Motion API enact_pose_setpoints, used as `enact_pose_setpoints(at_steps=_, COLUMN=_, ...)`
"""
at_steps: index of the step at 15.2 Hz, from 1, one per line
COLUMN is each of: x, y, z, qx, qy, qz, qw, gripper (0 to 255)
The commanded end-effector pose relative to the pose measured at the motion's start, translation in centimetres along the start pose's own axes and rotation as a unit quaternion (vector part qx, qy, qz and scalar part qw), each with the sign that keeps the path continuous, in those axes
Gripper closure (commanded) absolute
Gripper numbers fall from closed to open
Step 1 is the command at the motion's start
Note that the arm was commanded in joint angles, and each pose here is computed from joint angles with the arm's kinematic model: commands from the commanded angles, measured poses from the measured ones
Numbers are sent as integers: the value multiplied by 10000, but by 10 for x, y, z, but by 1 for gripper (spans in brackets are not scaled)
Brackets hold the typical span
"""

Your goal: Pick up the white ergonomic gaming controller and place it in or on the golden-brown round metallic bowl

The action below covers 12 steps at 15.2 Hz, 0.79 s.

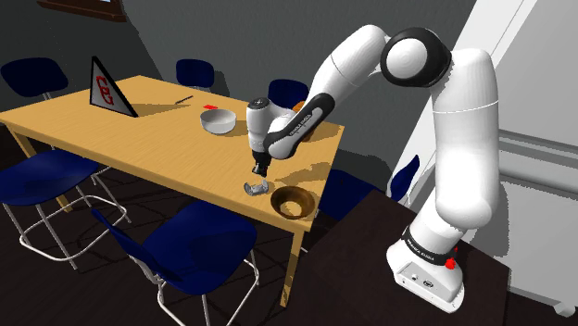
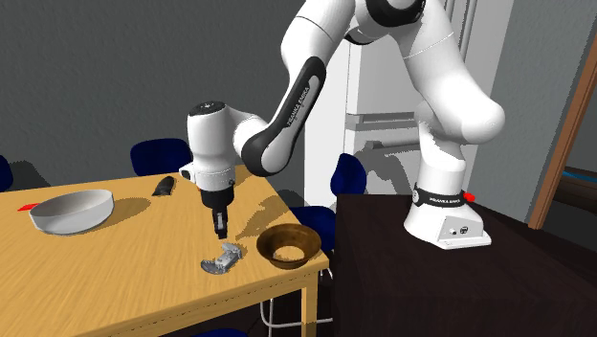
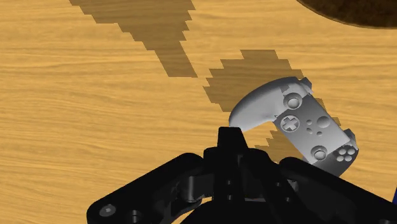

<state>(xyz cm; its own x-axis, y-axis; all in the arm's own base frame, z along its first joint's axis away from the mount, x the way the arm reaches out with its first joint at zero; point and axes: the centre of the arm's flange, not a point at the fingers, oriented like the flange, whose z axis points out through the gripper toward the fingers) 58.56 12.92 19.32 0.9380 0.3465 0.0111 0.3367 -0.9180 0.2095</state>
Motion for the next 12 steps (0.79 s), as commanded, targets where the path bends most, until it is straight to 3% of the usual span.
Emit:
enact_pose_setpoints(at_steps=1, x=0, y=0, z=0, qx=0, qy=0, qz=0, qw=10000, gripper=0)
enact_pose_setpoints(at_steps=4, x=13, y=-18, z=-3, qx=598, qy=21, qz=-58, qw=9982, gripper=0)
enact_pose_setpoints(at_steps=7, x=26, y=-36, z=-7, qx=1172, qy=42, qz=-114, qw=9930, gripper=0)
enact_pose_setpoints(at_steps=12, x=26, y=-42, z=19, qx=1172, qy=42, qz=-114, qw=9930, gripper=0)
